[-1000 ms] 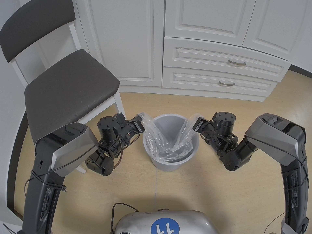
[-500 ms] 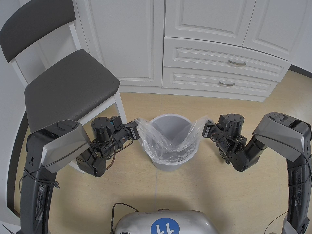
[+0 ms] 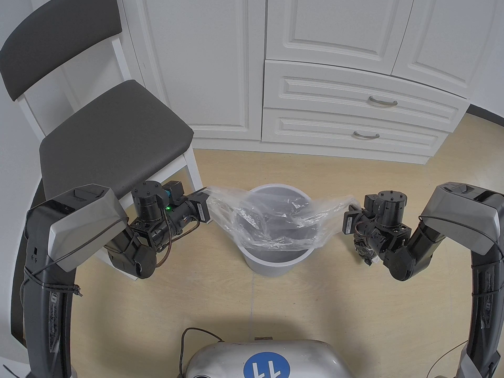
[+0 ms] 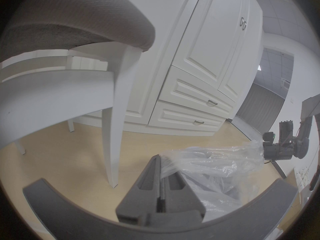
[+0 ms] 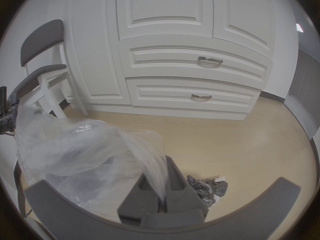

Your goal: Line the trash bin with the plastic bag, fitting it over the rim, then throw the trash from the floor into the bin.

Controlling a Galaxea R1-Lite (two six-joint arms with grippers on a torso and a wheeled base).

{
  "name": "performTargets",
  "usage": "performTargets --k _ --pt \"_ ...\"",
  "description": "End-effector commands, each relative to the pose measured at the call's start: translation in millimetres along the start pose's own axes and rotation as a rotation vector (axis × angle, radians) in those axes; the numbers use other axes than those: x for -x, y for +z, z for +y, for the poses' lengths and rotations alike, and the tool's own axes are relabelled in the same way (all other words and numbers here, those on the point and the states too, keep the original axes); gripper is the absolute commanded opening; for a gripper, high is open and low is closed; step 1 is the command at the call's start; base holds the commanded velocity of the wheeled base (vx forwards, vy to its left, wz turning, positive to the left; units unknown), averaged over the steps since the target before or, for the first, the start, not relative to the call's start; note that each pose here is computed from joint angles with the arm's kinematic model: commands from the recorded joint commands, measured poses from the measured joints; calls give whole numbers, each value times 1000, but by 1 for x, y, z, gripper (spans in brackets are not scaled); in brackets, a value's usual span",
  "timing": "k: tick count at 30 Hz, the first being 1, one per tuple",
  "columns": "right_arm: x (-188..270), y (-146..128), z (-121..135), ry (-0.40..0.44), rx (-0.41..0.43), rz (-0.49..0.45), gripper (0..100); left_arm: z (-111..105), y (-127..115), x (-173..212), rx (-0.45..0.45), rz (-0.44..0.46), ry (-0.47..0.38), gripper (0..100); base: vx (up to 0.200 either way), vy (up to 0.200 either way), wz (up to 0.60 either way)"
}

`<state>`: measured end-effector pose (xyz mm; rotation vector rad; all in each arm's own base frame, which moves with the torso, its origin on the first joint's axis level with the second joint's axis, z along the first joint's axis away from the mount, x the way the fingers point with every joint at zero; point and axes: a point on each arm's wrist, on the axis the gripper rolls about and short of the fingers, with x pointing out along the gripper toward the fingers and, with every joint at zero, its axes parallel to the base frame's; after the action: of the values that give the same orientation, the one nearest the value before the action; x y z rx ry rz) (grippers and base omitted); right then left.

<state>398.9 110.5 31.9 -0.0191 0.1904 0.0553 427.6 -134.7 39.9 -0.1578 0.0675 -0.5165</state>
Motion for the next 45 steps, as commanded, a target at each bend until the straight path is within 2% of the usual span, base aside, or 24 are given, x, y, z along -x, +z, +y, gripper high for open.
performTargets --k 1,11,19,27,35,38,45 --pt "1 1 -2 -8 1 -1 0 1 3 -1 -2 -12 3 0 0 0 0" --pt "16 6 -15 -27 66 24 0 3 5 2 -2 -11 6 0 0 0 0" --pt "32 5 -27 -36 139 101 0 2 -3 8 3 23 5 0 0 0 0" --pt "44 0 -30 -32 192 166 0 0 -6 21 -15 78 -60 0 0 0 0" --pt "64 -10 -33 35 277 260 0 0 -9 27 -14 103 -66 0 0 0 0" --pt "70 -19 -37 61 330 297 0 0 -14 30 -43 151 -67 0 0 0 0" --pt "74 -30 -37 86 374 342 0 -2 -19 41 -62 253 -98 0 0 0 0"
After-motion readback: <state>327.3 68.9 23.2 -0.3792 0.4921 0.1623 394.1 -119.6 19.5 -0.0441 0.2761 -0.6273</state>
